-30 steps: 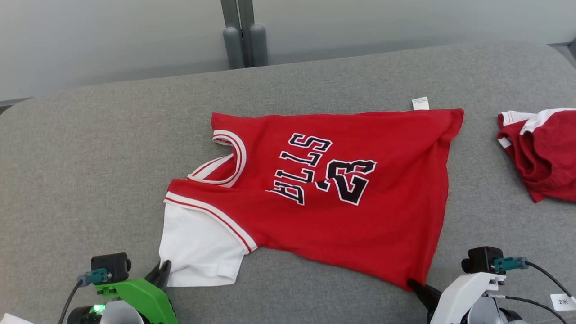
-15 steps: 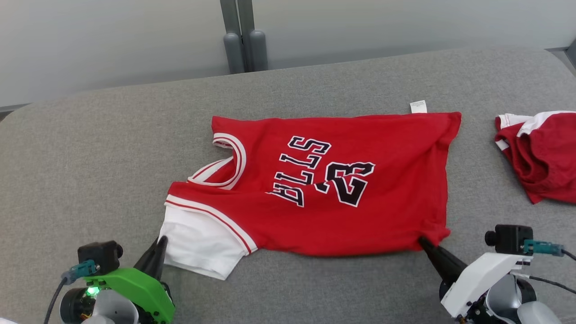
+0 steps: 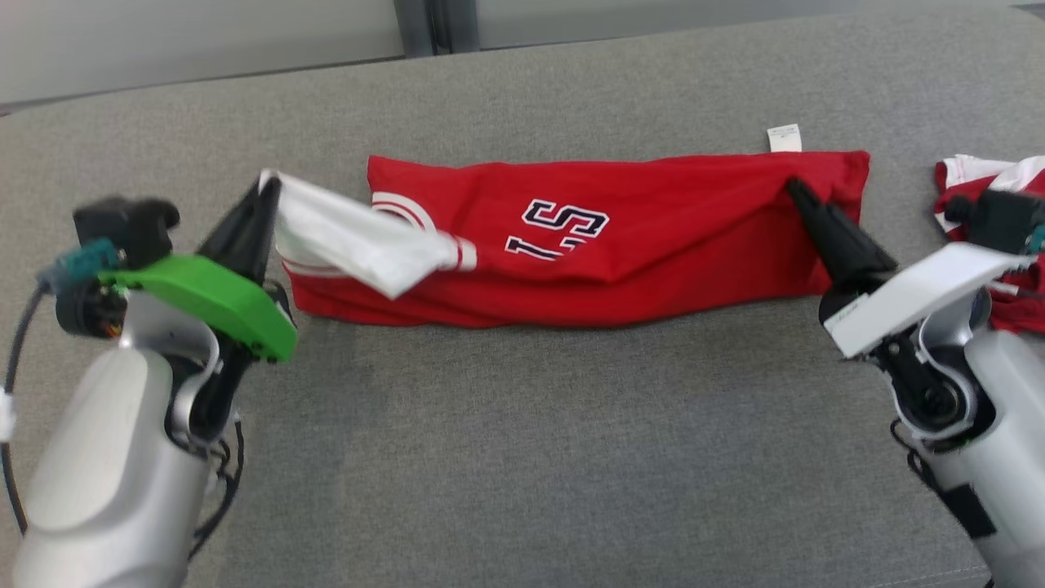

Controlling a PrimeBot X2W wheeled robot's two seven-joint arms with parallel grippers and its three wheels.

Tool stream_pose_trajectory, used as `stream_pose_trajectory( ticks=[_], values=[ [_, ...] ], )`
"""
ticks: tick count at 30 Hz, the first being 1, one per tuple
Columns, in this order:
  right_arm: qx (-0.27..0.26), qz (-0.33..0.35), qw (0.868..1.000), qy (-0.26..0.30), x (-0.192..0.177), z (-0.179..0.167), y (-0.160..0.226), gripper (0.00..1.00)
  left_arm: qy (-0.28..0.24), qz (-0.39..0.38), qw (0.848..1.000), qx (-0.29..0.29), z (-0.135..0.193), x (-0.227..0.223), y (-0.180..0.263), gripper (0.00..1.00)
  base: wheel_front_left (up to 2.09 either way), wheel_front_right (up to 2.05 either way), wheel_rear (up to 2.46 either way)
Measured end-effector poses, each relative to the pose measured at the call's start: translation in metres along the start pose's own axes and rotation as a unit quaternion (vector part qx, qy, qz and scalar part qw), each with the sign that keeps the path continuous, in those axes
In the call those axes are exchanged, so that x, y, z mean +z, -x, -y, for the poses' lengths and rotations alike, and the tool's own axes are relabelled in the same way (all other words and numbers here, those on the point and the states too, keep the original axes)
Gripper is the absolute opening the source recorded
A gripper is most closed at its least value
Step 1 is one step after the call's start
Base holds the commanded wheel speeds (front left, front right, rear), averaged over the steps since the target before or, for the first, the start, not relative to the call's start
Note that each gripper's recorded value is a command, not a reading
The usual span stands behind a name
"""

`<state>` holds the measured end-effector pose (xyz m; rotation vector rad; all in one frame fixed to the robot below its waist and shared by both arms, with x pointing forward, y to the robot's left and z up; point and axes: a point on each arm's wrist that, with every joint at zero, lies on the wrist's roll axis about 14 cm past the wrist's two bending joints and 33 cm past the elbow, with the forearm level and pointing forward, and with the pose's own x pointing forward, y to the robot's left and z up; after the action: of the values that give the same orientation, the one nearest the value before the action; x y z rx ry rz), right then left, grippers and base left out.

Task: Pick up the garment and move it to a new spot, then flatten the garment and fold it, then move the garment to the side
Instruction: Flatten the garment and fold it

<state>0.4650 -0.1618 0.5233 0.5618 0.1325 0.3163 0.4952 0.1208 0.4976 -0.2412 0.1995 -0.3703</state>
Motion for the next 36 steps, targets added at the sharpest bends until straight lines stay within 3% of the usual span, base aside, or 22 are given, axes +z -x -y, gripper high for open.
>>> stream_pose_trajectory(
  ticks=[8, 19, 30, 36],
  values=[
    [0.057, 0.053, 0.995, 0.065, 0.068, -0.009, -0.09, 0.0, -0.063, 0.055, 0.996, -0.008, -0.017, 0.075, -0.08, 0.0, 0.0, 0.0, 0.0],
    [0.109, 0.142, 0.98, 0.086, 0.138, -0.026, -0.192, 0.0, -0.105, 0.172, 0.98, 0.006, -0.044, 0.182, -0.158, 0.0, 0.0, 0.0, 0.0],
    [0.131, 0.219, 0.965, 0.06, 0.19, -0.038, -0.228, 0.0, -0.138, 0.244, 0.96, 0.016, -0.05, 0.245, -0.175, 0.0, 0.0, 0.0, 0.0],
    [0.136, 0.207, 0.967, 0.06, 0.192, -0.046, -0.225, 0.0, -0.134, 0.248, 0.959, 0.018, -0.049, 0.257, -0.166, 0.0, 0.0, 0.0, 0.0]
  ],
)
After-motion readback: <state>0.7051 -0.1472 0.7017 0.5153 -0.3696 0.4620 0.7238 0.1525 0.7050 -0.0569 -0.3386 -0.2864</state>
